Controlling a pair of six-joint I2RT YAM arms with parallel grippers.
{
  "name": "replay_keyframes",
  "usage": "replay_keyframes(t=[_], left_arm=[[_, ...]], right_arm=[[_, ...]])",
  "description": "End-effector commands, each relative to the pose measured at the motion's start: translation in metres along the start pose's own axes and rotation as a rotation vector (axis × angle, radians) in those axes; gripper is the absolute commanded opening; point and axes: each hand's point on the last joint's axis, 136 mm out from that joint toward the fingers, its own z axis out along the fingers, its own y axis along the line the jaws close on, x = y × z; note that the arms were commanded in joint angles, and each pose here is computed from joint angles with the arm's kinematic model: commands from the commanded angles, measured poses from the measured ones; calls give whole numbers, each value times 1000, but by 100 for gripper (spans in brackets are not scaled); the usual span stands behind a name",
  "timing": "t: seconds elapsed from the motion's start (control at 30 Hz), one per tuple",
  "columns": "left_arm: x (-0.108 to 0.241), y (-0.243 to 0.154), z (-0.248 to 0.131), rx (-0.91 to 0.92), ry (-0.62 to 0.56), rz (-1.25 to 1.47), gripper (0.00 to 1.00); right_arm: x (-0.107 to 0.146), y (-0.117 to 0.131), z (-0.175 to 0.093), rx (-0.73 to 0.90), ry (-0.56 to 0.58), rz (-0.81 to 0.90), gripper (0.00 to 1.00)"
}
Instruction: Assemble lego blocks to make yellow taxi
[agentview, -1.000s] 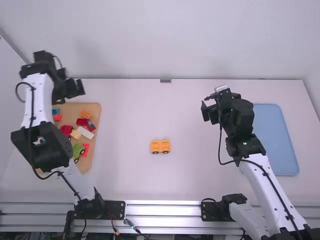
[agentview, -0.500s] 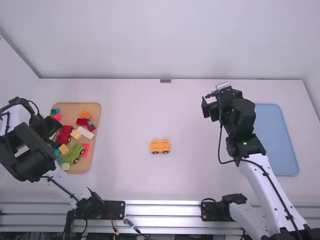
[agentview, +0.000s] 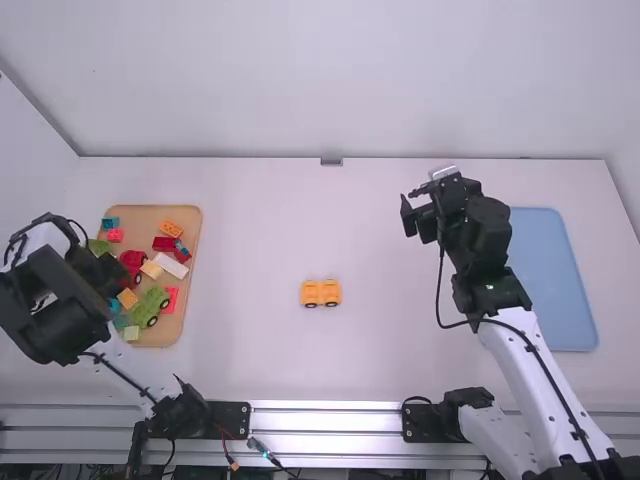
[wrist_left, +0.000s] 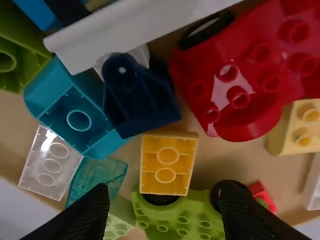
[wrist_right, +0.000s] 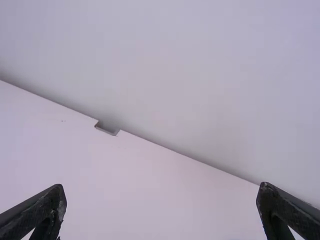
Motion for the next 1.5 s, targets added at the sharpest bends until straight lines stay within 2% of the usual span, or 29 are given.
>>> replay_keyframes(t=[0.0,0.17,0.47,1.0,1.03,1.17,1.3,1.47], left_arm=[[8,3,6,-22,23,29,59],[11,4,12,-23,26,36,54],[16,3,25,-23,27,78,54],[16,1,45,-12,-16,102,57],[17,-5,46,17,-12,123,59],[19,-13,46,56,-8,134,59],[18,-14,46,59,-10,134,56],[19,-14,46,59,-6,135,47]], right_arm=[[-22,0,-6,-15,-57,-10,99],[-22,0,-6,-15,-56,-10,99],[-21,1,-6,-17,-53,-6,99],[-21,1,-6,-21,-53,-6,99],[-21,1,-6,-21,-53,-7,99],[-22,2,-6,-22,-54,-7,99],[-21,2,-6,-22,-54,-6,99],[-22,2,-6,-22,-54,-7,99]])
